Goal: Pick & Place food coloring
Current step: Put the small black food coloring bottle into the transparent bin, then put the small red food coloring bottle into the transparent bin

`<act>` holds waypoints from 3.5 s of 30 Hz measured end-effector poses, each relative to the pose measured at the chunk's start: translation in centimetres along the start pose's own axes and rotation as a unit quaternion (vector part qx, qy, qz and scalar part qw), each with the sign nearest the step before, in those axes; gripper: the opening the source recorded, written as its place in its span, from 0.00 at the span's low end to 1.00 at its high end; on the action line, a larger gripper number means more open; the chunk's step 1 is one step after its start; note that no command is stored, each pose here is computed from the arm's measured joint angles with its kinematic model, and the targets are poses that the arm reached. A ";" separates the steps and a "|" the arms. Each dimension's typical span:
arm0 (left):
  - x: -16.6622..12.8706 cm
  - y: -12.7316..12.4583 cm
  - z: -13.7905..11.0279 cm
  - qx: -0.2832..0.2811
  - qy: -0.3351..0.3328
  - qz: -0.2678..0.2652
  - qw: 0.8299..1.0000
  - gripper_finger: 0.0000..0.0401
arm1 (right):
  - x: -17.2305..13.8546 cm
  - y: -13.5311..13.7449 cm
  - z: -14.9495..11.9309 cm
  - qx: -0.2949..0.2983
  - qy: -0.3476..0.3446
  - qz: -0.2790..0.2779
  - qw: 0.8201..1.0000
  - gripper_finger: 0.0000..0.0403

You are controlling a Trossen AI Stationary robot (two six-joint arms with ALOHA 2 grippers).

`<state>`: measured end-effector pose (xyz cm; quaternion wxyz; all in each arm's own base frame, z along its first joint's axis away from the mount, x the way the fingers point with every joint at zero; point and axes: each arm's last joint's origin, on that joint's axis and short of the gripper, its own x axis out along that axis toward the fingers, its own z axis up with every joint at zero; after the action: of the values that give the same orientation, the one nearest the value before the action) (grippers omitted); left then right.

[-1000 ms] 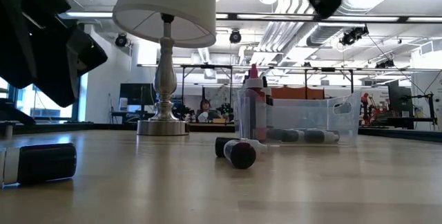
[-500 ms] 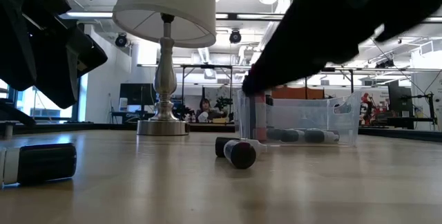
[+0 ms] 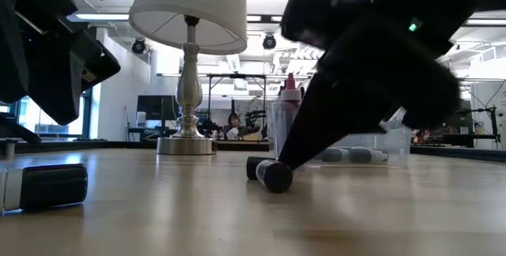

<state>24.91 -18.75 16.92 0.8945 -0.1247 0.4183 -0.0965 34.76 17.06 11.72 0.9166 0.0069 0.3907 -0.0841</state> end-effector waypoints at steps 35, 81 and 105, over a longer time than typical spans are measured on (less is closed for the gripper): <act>0.0 0.0 0.0 -0.011 0.000 -0.001 1.000 0.40 | -11.7 -9.6 2.1 0.029 0.065 -0.220 0.973 0.15; 2.8 0.7 -1.6 -0.065 0.031 0.042 0.997 0.40 | -4.4 -0.4 2.1 0.056 -0.166 0.098 0.980 0.40; 2.9 0.7 -1.7 -0.067 0.037 0.037 0.996 0.40 | 0.7 3.8 2.6 0.150 0.038 -0.046 0.987 0.40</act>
<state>25.45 -19.14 13.59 0.8710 -0.1655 0.4608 -0.0399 37.64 20.47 12.84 0.8850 0.1295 0.4080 -0.1830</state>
